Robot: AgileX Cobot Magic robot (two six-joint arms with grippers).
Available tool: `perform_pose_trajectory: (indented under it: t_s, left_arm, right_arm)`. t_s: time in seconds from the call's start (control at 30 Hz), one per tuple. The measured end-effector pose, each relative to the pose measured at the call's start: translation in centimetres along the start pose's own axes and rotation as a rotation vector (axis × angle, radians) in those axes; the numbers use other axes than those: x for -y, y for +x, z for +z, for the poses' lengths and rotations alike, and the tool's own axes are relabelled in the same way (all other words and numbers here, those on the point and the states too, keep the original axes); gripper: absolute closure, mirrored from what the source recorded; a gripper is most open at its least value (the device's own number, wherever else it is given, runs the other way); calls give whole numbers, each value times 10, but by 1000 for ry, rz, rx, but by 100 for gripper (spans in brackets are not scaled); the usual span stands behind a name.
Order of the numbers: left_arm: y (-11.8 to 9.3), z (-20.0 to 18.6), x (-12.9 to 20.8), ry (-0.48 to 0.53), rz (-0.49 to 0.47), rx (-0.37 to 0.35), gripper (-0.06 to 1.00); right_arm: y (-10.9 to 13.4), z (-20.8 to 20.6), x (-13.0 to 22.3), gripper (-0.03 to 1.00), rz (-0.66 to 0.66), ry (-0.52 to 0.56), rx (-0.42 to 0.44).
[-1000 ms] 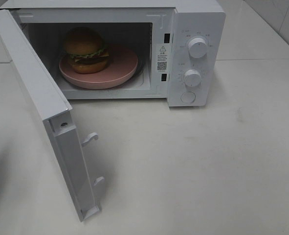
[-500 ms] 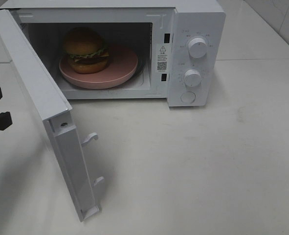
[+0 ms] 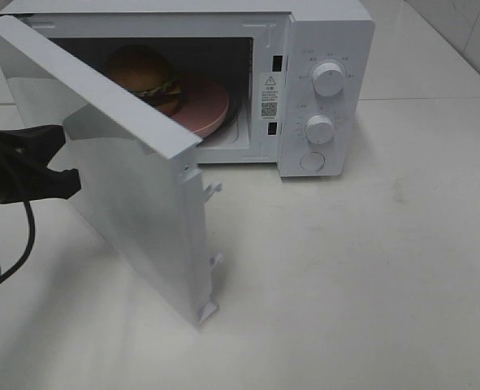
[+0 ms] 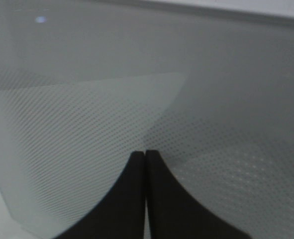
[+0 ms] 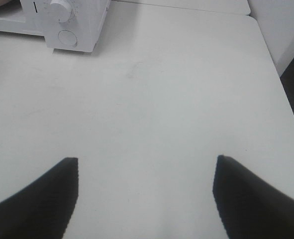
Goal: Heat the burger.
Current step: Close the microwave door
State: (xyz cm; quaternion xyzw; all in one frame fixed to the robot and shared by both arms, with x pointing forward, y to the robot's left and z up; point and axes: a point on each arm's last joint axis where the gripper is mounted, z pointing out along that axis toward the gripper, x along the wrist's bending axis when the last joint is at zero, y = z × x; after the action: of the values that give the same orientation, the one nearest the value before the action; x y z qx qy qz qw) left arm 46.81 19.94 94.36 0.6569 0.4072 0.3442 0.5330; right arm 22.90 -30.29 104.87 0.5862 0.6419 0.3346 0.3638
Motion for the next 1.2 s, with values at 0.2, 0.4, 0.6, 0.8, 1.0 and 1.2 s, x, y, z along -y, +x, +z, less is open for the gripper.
perform_pose_trajectory:
  t_s: [0.2,0.4,0.6,0.8,1.0,1.2]
  left_arm:
    - [-13,15,-2,-8,-13,26,94]
    - [-24,30,-2,-7,-80,-13,94]
    - [-41,49,-3,-13,-115,-29,94]
    - [-54,68,-6,-30,-114,-37,94]
    - [-65,90,-14,-63,-133,-67,94]
    - [-71,116,-20,-59,-156,-91,94]
  right_arm:
    - [0,0,0,23,0,0,0]
    - [0,0,0,23,0,0,0]
    - [0,0,0,23,0,0,0]
    - [0,0,0,23,0,0,0]
    - [0,0,0,23,0,0,0]
    - [0,0,0,23,0,0,0]
